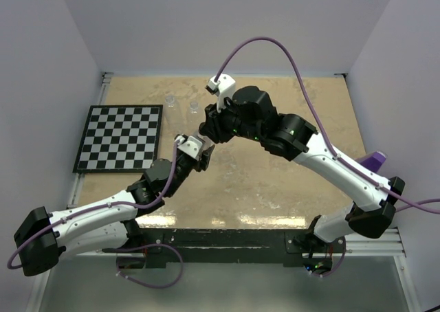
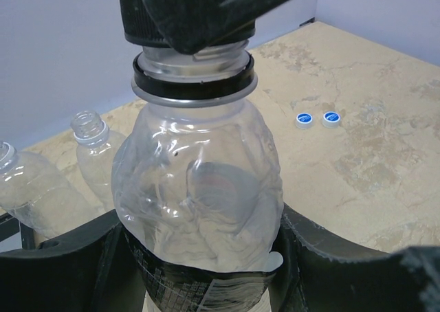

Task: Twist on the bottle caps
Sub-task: Screw the bottle cap onto the plastic bottle.

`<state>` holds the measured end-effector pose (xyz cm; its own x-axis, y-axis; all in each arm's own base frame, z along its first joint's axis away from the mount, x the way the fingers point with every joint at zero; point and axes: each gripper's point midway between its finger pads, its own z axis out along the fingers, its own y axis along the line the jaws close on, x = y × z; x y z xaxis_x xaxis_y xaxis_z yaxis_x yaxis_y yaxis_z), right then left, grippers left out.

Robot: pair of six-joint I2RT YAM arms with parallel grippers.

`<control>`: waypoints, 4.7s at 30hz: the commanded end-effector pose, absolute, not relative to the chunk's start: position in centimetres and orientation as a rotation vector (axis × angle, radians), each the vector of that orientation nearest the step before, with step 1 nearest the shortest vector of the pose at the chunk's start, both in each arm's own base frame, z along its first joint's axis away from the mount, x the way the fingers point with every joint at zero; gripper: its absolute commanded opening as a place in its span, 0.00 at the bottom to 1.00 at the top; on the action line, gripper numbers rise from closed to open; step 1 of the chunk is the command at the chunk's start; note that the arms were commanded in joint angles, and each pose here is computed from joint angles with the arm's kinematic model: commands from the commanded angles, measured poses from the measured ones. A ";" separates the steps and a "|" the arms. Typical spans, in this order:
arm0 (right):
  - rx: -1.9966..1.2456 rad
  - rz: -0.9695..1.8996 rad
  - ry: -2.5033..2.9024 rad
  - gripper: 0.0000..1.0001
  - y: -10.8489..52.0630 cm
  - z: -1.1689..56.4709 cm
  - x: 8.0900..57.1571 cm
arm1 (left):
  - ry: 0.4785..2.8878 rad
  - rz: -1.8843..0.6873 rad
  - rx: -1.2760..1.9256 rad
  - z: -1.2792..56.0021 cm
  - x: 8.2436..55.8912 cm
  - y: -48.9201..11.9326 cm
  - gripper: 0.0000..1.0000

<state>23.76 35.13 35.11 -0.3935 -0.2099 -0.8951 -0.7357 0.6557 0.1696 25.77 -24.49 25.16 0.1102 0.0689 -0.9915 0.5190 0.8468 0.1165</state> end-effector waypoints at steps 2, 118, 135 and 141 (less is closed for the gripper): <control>-0.795 0.686 2.050 0.13 35.5 31.7 22.4 | 1.169 -0.548 0.367 34.7 24.1 -25.6 0.00; -0.822 0.798 1.819 0.01 32.0 34.8 23.5 | 1.285 -0.633 0.536 35.2 23.4 -29.1 0.00; -0.580 0.722 1.870 0.10 32.8 34.0 24.4 | 1.356 -0.505 0.316 34.5 24.8 -29.3 0.00; -0.608 0.782 1.798 0.48 32.5 36.4 23.3 | 1.408 -0.505 0.340 32.3 24.7 -28.7 0.00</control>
<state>24.58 32.30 36.26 -0.3310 -0.0414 -0.9427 -0.6872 0.6952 0.2108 25.59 -28.00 26.70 0.0125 0.0587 -0.9982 0.4725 0.8795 0.0576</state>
